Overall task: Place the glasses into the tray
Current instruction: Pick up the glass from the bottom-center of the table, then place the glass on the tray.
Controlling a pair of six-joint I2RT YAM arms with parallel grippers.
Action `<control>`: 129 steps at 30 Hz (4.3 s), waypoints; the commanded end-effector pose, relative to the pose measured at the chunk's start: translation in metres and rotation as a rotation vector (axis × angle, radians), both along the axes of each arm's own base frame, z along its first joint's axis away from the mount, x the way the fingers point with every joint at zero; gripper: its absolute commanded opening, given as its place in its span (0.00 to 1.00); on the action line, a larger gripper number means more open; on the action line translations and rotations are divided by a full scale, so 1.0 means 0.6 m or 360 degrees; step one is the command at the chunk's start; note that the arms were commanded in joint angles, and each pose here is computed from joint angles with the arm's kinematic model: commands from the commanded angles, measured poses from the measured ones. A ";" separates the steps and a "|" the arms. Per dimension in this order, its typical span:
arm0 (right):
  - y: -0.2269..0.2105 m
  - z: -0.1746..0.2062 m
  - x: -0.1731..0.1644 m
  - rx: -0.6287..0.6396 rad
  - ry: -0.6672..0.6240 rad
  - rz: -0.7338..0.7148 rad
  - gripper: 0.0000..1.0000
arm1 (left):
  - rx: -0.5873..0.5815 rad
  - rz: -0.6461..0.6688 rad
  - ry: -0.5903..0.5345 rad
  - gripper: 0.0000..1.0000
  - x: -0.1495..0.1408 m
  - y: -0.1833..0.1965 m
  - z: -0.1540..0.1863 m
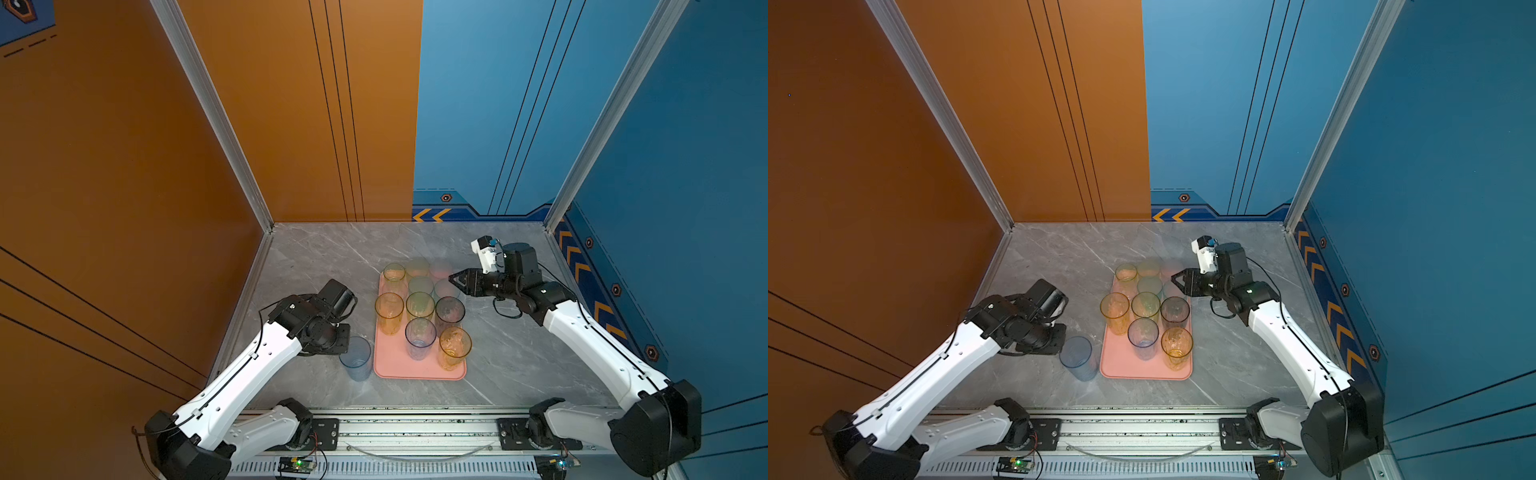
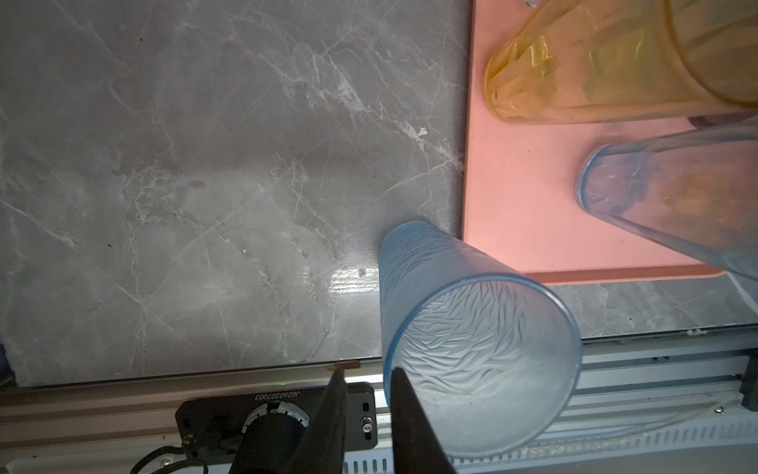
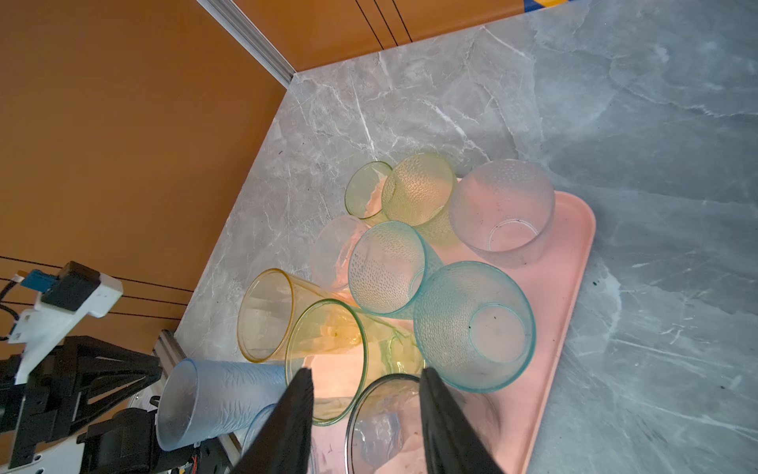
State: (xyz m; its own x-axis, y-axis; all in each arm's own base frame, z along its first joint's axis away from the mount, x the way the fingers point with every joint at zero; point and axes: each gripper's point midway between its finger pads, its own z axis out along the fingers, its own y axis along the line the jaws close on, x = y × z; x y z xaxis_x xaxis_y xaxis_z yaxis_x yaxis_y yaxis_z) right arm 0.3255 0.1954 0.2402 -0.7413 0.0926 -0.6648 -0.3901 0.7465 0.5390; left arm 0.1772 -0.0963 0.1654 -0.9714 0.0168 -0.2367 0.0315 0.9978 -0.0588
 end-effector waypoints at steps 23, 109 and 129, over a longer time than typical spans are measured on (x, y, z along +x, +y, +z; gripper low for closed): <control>-0.008 0.012 0.000 -0.0026 -0.0041 -0.0016 0.42 | -0.0019 0.0003 0.0103 0.18 -0.004 -0.009 -0.047; -0.010 0.006 0.003 -0.0077 -0.0012 -0.0028 0.42 | 0.0125 -0.0575 0.0016 0.04 0.080 -0.178 -0.006; -0.015 0.005 0.002 -0.0103 -0.0002 -0.0045 0.42 | 0.0114 -0.0547 0.0062 0.05 0.075 -0.166 -0.049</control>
State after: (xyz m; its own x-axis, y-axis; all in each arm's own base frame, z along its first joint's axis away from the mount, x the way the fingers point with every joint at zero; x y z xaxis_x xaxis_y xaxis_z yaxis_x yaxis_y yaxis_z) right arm 0.3232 0.1906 0.2363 -0.7518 0.0762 -0.6550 -0.3727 0.7704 0.5173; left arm 0.2267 -0.1961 0.1446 -0.9126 0.3510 -0.2099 0.3553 0.9346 0.0184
